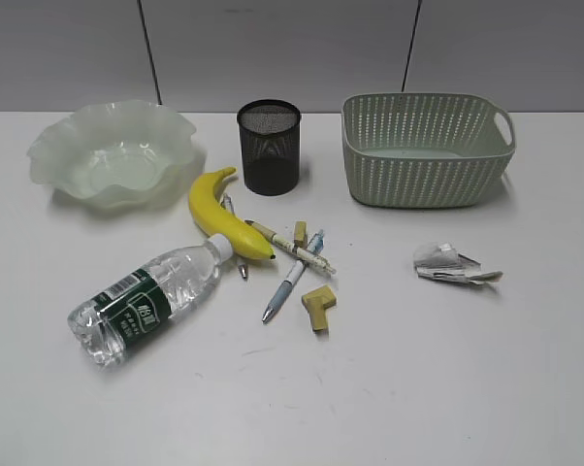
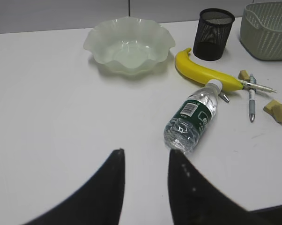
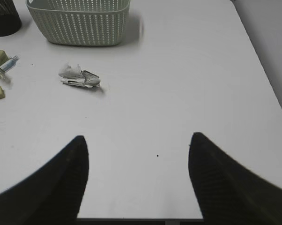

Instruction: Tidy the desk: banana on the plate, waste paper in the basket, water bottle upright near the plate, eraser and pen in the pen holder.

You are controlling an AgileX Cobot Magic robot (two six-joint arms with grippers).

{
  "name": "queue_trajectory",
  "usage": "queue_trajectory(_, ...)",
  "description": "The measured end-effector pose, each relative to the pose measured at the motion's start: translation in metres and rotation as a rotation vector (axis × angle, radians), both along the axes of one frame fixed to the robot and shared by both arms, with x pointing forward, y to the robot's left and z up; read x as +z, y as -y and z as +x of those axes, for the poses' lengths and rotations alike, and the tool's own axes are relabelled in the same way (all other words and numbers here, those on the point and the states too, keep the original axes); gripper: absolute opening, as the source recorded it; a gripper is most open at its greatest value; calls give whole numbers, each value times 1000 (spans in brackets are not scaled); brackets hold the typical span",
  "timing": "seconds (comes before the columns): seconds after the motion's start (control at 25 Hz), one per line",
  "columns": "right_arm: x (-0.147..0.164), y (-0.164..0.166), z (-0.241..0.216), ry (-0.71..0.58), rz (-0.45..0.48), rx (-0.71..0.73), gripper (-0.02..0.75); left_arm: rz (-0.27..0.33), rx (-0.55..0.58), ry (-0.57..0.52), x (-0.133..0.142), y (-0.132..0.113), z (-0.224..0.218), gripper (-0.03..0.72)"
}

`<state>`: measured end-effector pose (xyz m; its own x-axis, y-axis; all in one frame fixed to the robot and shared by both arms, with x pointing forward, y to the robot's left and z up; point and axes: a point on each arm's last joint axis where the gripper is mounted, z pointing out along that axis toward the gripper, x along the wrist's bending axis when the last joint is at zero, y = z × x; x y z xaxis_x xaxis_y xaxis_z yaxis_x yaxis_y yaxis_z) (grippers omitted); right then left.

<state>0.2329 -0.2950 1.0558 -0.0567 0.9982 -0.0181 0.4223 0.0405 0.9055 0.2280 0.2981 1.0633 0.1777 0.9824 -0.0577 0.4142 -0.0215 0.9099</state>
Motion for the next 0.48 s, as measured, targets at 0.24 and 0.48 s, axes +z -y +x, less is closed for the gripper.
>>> queue_trajectory(0.24, 0, 0, 0, 0, 0, 0, 526, 0, 0, 0, 0, 0, 0, 237)
queue_trajectory(0.48, 0, 0, 0, 0, 0, 0, 526, 0, 0, 0, 0, 0, 0, 237)
